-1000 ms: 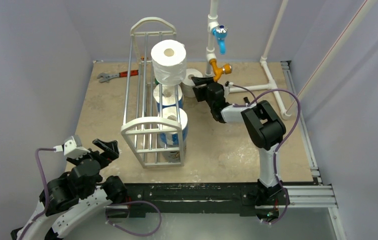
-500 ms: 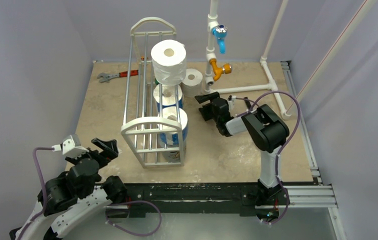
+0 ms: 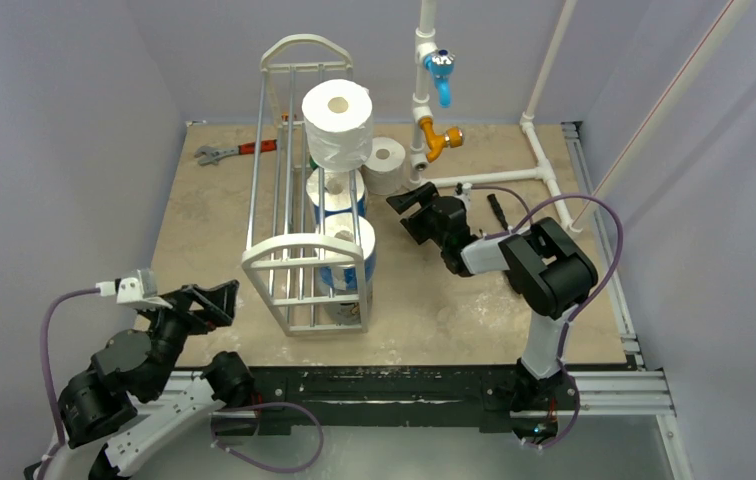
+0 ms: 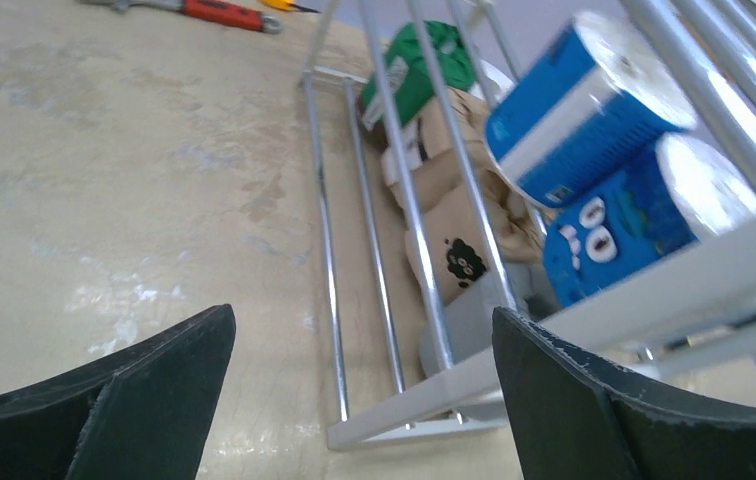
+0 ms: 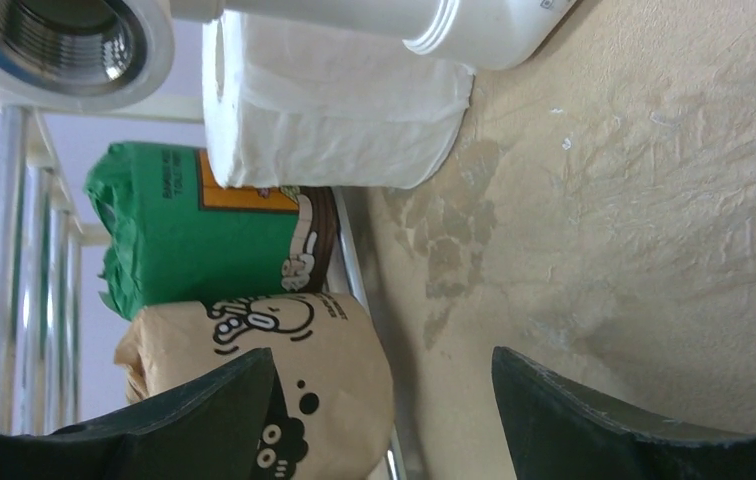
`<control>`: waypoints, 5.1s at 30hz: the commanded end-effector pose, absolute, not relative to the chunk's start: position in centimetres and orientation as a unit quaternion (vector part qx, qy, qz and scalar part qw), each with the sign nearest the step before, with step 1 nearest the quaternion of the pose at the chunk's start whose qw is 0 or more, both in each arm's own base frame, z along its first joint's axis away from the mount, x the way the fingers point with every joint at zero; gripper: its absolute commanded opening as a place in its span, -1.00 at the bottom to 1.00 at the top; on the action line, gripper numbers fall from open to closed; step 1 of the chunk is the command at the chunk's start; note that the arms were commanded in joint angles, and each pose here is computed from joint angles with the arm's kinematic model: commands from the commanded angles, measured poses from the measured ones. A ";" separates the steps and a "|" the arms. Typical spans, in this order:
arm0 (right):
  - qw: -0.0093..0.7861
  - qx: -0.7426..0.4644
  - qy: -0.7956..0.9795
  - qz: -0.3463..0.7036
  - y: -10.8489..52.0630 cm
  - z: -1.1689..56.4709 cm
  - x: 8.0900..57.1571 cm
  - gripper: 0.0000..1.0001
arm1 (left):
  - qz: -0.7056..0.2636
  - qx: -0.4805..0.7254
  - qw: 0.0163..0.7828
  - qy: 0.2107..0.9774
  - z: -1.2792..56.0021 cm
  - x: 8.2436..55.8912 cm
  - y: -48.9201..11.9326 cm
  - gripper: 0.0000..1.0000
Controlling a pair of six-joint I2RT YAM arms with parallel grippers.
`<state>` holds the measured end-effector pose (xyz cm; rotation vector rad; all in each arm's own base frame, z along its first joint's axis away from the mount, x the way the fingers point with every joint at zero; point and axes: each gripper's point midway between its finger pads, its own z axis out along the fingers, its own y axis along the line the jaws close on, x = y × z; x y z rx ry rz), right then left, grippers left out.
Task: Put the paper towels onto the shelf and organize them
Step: Adjust the shelf at the center of the board, then move the paper towel to the center of the board.
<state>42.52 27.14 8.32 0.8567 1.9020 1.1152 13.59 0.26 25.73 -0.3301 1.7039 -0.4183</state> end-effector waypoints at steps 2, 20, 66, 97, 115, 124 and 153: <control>0.403 0.283 0.762 0.421 26.0 9.4 42.3 0.62 | -0.292 0.025 0.674 0.678 29.5 9.7 -1.9 1.00; 0.388 0.239 0.778 0.433 25.5 8.5 40.8 0.63 | -0.296 0.169 0.619 0.707 30.4 7.9 -5.6 0.98; 0.413 0.314 0.733 0.440 26.2 12.8 44.3 0.87 | -0.093 0.033 0.694 0.713 30.1 16.9 -3.2 -1.00; 0.355 0.536 0.623 0.446 28.9 9.9 51.0 0.78 | -0.089 0.041 0.699 0.708 29.9 16.4 -2.5 -1.00; 0.351 0.563 0.591 0.459 28.1 10.5 51.8 0.78 | -0.097 0.039 0.700 0.706 29.7 16.2 -2.5 -1.00; 0.338 0.557 0.614 0.445 28.4 8.5 51.2 0.56 | -0.102 0.034 0.702 0.704 29.8 16.0 -2.4 -1.00; 0.319 0.491 0.744 0.321 20.9 0.4 36.3 0.51 | -0.115 0.036 0.701 0.703 29.4 16.0 -2.9 -1.00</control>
